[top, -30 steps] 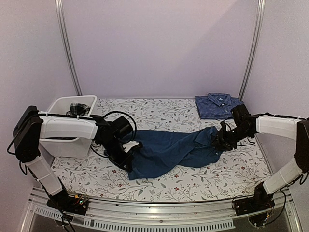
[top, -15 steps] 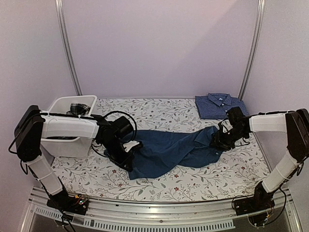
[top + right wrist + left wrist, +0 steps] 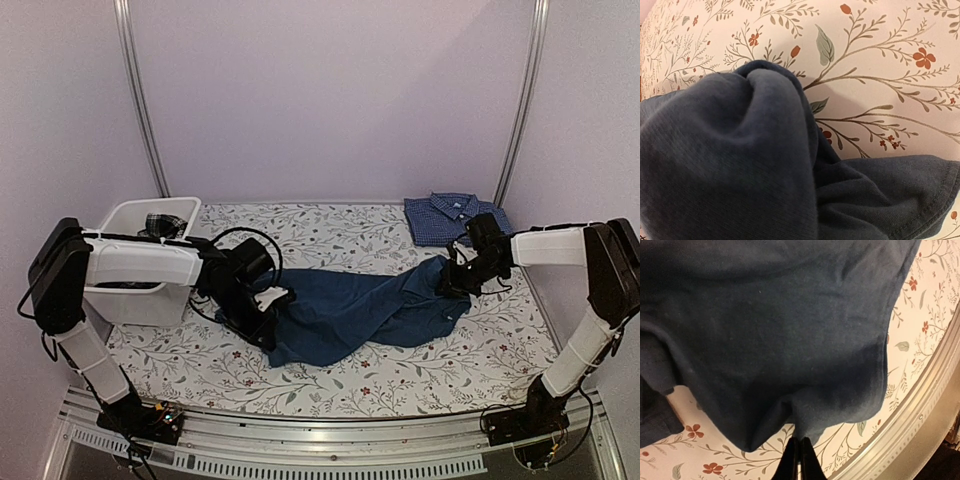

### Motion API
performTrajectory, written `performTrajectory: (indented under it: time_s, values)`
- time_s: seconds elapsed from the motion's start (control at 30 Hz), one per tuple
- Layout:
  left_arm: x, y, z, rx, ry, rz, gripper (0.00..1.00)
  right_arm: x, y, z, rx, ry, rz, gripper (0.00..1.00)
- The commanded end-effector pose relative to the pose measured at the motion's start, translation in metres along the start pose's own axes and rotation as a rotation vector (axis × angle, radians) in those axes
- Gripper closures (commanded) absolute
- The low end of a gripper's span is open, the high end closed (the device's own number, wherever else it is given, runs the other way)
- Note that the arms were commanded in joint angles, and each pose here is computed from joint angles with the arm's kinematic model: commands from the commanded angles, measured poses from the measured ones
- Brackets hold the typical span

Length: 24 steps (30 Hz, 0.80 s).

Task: Fold and stack the mixed laundry pile
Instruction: Pick up the crumpled T-shirt from the center of the board.

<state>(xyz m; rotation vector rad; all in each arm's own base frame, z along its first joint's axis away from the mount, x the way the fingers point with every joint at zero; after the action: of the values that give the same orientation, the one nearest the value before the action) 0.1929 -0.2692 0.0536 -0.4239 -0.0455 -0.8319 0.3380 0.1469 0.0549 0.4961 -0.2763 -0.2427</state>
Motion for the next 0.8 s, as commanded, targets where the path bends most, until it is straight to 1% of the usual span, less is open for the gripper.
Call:
performTrajectory:
  time_s: [0.0,0.07,0.1,0.2,0.3,0.53,0.77]
  values:
    - [0.009,-0.005,0.014,0.004,-0.098,-0.07,0.97,0.007,0.01,0.006,0.019,-0.014,0.03,1.0]
    - [0.005,-0.011,0.016,0.005,-0.101,-0.105,0.91,0.007,0.013,0.012,0.024,-0.015,0.035,1.0]
    - [0.001,-0.015,0.015,0.013,-0.092,-0.126,0.85,0.007,0.015,0.014,0.028,-0.016,0.038,1.0]
    - [-0.007,-0.028,0.011,0.057,-0.047,-0.202,0.63,0.006,0.019,0.021,0.038,-0.017,0.043,1.0]
    - [-0.013,-0.045,0.006,0.073,-0.025,-0.273,0.52,0.005,0.021,0.027,0.041,-0.016,0.051,1.0]
    - [-0.022,-0.037,-0.011,0.144,0.049,-0.254,0.5,0.008,0.029,0.039,0.051,-0.019,0.062,1.0]
    - [-0.04,-0.047,-0.041,0.143,0.149,-0.315,0.45,0.006,0.028,0.046,0.053,-0.014,0.061,1.0]
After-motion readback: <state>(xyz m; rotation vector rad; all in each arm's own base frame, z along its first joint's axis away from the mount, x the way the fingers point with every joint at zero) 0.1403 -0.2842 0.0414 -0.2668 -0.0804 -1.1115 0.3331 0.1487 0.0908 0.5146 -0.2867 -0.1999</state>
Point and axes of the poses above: each gripper's point midway between its finger pads, its own z axis back along the fingers, its own y axis along the line the jaws close on, x = y × z, the point moved 1 cm from there along z, back along the fingers, and after that the axes turned 11 degrees about -z, right-handed, at the moved point
